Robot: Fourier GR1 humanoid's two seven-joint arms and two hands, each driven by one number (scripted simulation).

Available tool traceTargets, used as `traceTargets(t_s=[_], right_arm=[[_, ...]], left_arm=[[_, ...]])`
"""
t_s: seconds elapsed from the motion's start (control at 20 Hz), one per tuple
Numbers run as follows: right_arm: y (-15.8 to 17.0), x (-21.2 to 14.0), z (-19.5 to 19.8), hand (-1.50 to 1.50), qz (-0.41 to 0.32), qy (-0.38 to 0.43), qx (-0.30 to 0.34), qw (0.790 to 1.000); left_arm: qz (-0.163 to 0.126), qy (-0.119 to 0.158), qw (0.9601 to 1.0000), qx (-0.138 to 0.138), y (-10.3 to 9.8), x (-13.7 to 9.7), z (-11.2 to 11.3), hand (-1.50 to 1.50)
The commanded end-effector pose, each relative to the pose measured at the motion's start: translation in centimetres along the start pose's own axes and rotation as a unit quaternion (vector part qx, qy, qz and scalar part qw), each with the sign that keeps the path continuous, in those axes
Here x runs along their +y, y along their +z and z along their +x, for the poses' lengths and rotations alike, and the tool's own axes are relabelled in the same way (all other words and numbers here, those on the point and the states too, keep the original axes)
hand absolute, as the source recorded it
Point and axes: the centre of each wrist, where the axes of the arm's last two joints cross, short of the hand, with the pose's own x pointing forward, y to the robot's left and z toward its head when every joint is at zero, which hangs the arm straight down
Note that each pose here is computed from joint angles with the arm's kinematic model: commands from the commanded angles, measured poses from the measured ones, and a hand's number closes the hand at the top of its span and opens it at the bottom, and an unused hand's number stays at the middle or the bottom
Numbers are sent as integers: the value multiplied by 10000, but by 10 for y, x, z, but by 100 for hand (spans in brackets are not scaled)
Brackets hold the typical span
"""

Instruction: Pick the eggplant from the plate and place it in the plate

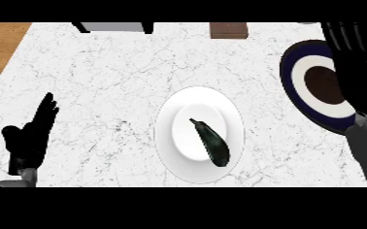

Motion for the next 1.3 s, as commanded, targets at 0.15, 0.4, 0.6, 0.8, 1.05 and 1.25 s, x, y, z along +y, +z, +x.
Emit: traceTargets(t_s=[0.15, 0.4, 0.6, 0.8, 1.05, 1.25], right_arm=[[17, 87, -75, -150, -214, -1696, 2745, 9463], [14, 95, -73, 150, 2446, 1481, 3071, 9077], [62, 193, -110, -150, 1136, -630, 4806, 8673], [82, 224, -104, -150, 1545, 40, 4425, 8833], [33, 189, -90, -150, 1287, 998, 3912, 9058], [-10, 145, -60, -150, 1452, 1427, 4040, 8918]], left_arm=[[-617, -201, 9931, -980, -23, -29, 52, 0], [-1273, -212, 9827, -1329, -29, -64, 79, 0], [-1213, -83, 9860, -1145, -36, -72, 95, 0], [-1006, -102, 9898, -1008, -38, -78, 95, 0], [-1069, -119, 9885, -1059, -43, -81, 102, 0], [-1037, -134, 9895, -998, -36, -69, 93, 0]])
